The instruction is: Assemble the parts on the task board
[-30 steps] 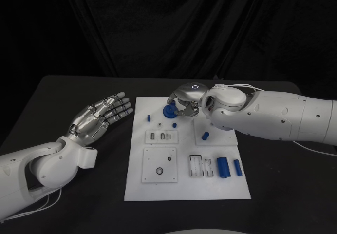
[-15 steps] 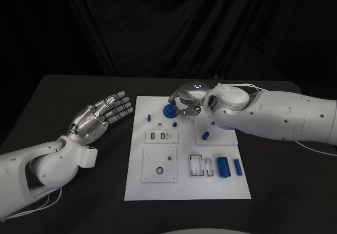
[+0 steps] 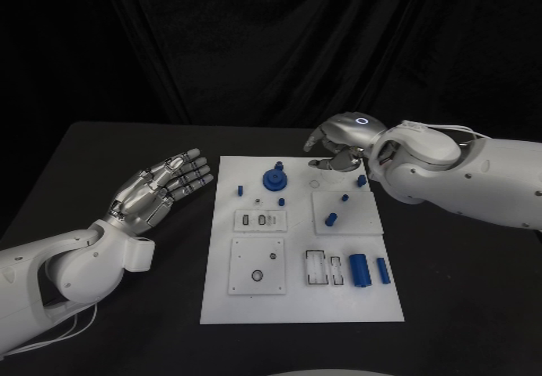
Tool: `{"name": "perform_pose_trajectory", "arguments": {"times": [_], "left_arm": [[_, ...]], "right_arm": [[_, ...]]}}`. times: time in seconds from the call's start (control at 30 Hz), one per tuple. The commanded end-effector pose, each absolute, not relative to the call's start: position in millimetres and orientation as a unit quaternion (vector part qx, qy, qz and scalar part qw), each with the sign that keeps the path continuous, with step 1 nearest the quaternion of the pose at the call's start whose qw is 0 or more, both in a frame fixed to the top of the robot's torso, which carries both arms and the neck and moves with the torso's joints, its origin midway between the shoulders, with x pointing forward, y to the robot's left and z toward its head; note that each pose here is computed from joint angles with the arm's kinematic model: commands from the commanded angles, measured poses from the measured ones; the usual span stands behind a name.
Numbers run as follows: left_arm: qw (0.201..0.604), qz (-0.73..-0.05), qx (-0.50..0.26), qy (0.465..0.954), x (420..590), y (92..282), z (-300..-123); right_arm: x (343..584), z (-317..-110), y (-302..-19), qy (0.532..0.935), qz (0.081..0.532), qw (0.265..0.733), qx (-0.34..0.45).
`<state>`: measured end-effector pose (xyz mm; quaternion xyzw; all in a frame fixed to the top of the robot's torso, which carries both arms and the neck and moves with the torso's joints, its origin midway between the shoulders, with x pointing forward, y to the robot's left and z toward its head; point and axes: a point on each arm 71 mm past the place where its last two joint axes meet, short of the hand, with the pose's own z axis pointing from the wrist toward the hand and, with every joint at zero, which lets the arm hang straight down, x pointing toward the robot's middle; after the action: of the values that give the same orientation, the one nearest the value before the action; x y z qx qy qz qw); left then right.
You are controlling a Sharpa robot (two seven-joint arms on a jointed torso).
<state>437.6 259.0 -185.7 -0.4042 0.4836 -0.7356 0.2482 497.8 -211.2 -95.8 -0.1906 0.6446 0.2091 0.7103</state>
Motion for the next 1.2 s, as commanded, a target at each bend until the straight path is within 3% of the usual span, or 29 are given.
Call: {"name": "perform_pose_trajectory", "arguments": {"times": [0.03, 0.23, 0.5, 1.2], "left_arm": [[0.273, -0.776, -0.38, 0.423, 436.3, 262.3, -174.8], [0.271, -0.776, -0.382, 0.423, 436.5, 260.8, -175.0], [0.265, -0.777, -0.381, 0.424, 437.0, 257.4, -175.4], [0.262, -0.777, -0.381, 0.426, 437.6, 256.6, -175.9]], "right_arm": [[489, -90, -224, 0.625, 0.209, 0.732, -0.172], [473, -92, -259, 0.623, 0.207, 0.739, -0.153], [464, -112, -299, 0.641, 0.185, 0.734, -0.125], [467, -141, -331, 0.681, 0.139, 0.713, -0.097]]}}
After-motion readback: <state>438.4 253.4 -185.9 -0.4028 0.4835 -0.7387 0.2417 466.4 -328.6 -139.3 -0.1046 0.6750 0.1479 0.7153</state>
